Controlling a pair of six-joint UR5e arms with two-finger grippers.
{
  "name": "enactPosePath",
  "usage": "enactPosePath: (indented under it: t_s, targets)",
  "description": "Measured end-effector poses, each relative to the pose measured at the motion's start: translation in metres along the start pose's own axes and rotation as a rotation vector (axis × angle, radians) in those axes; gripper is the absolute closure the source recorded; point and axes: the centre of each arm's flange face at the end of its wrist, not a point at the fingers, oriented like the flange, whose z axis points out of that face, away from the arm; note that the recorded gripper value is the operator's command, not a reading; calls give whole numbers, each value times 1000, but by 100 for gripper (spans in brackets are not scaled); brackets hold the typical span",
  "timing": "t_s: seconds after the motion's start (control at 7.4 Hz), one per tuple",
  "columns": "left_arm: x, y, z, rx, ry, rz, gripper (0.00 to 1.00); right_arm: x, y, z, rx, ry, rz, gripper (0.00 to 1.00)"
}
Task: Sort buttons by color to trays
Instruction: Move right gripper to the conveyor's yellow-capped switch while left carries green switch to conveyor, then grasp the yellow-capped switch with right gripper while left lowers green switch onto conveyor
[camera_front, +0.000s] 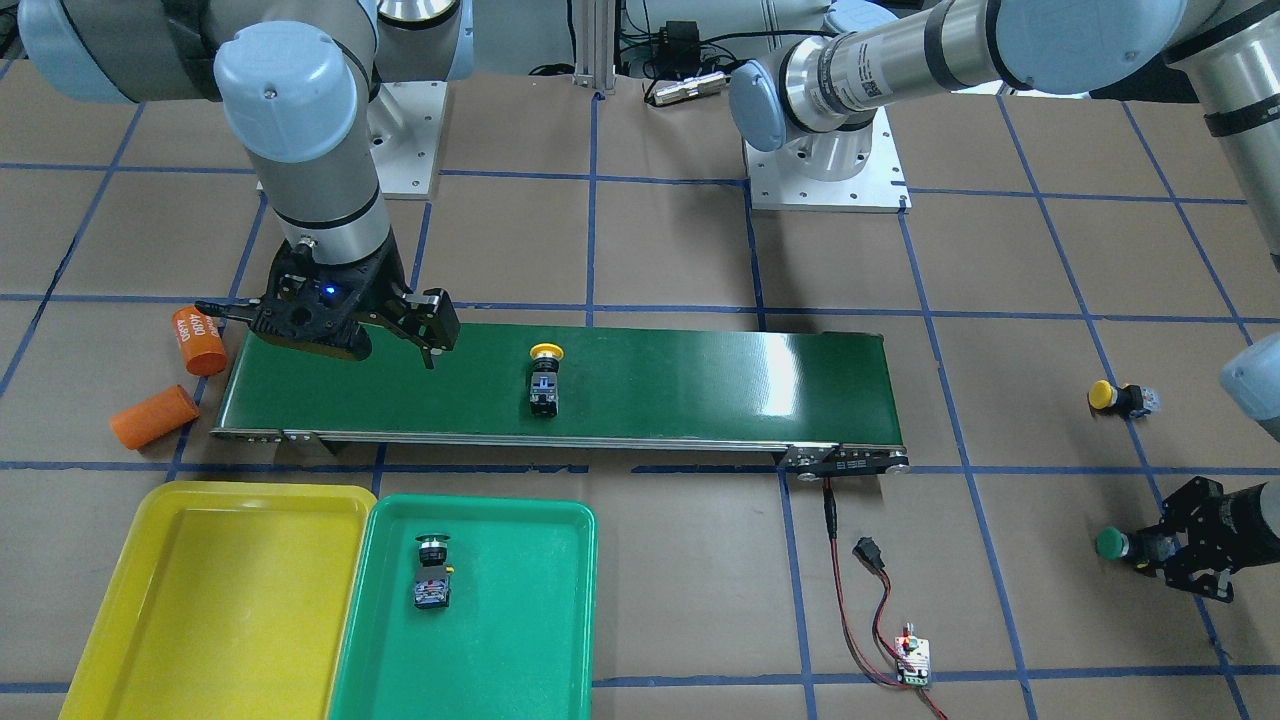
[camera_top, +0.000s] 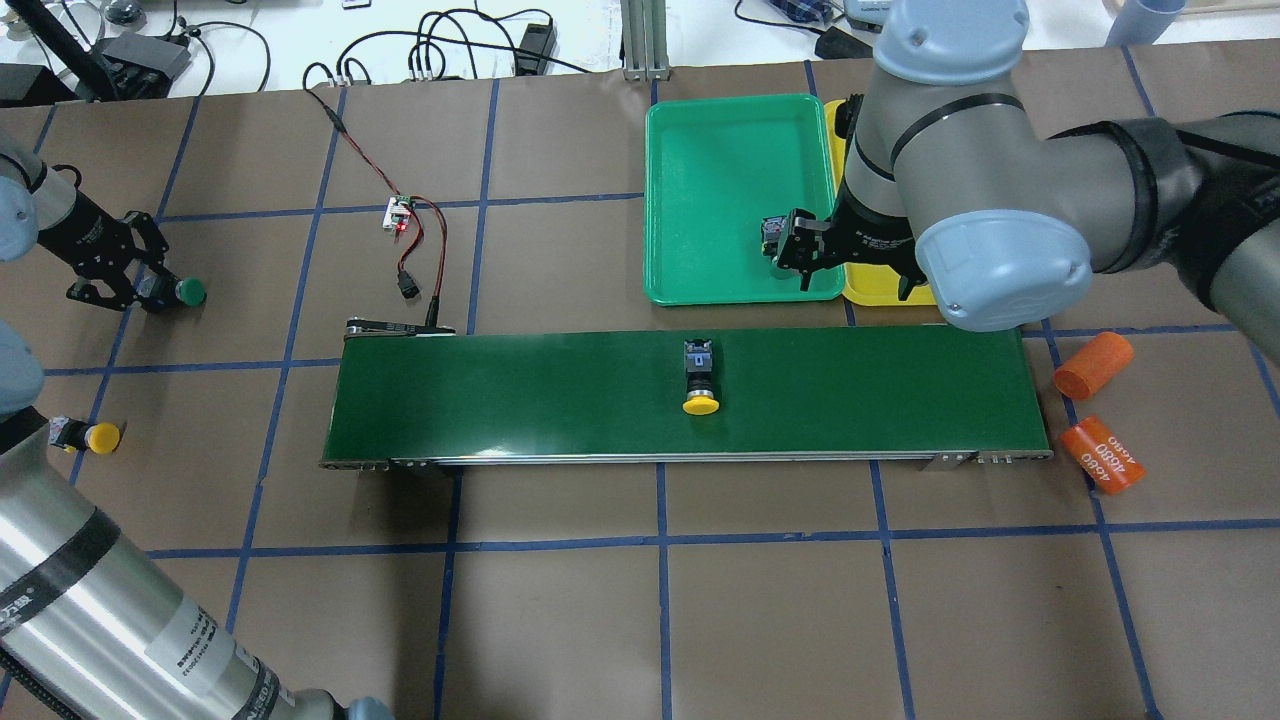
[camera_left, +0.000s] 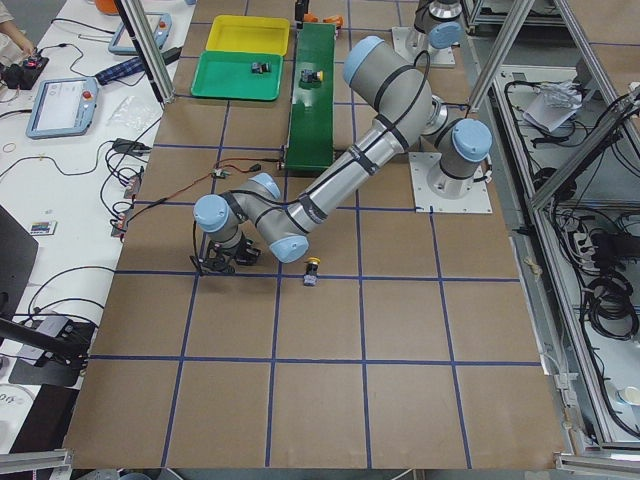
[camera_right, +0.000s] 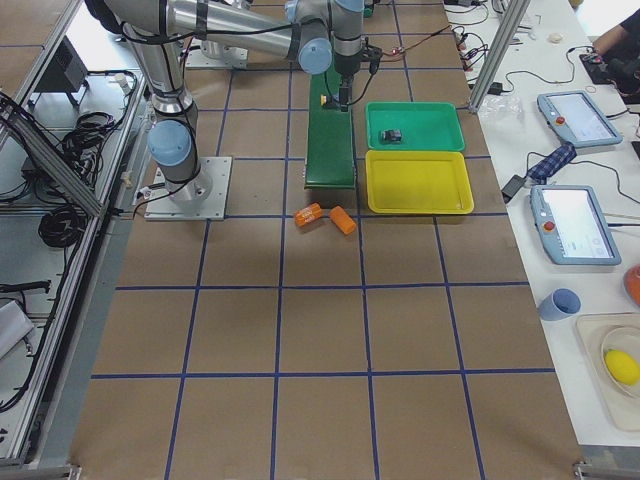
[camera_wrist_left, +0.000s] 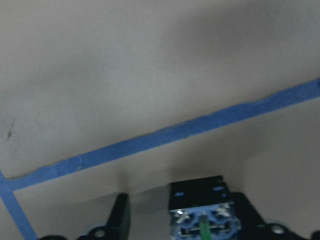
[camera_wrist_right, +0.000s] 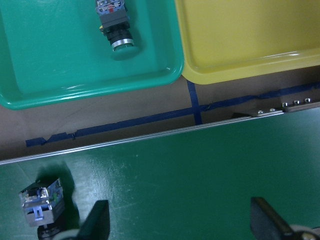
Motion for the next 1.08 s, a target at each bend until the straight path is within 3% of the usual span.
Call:
enactPosePath:
  t_s: [0.27, 0.54, 0.81, 1.08]
  targets:
    - [-2, 16, -28, 5, 2, 59, 100, -28, 11, 20, -42, -21, -22, 0]
    - [0, 73, -62, -7, -15, 333, 100, -54, 17, 42, -75, -39, -36, 0]
    - [8, 158, -87, -4, -20, 612, 100, -67, 18, 55, -100, -76, -43, 0]
    - [9, 232, -98, -3, -18, 792, 100, -72, 17, 70, -137, -98, -46, 0]
